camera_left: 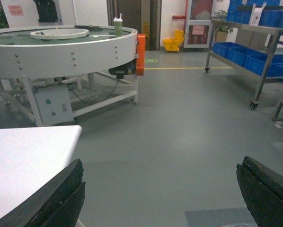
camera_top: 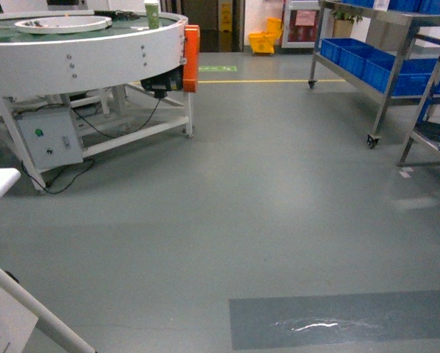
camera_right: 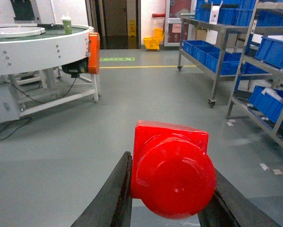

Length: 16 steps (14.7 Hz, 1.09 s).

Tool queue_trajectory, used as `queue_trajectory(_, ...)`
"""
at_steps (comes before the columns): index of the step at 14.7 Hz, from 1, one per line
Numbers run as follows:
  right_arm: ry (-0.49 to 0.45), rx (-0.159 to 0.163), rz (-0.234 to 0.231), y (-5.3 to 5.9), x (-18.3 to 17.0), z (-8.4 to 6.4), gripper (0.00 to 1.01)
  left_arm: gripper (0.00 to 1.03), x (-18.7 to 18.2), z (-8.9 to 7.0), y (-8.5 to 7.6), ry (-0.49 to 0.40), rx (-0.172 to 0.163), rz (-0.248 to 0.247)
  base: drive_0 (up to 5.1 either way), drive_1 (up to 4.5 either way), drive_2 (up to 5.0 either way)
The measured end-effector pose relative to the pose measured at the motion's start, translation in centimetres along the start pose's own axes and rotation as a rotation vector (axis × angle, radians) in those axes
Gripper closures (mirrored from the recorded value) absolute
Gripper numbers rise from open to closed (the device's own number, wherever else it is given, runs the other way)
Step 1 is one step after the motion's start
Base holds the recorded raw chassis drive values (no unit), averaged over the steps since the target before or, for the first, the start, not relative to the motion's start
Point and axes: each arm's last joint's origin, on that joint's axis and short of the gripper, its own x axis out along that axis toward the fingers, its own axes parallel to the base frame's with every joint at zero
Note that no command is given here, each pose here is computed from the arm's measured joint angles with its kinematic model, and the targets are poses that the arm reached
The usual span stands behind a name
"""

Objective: Pick red block from blue box to shelf

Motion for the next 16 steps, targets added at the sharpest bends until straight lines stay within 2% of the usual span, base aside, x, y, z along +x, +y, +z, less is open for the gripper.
queue_trajectory(16,0.002,0.000,0.000,0.00,0.00,-0.02,0.72,0.05,0.00,-0.05,0.00,0.005,0.000,0.001,0.0,4.01,-4.1)
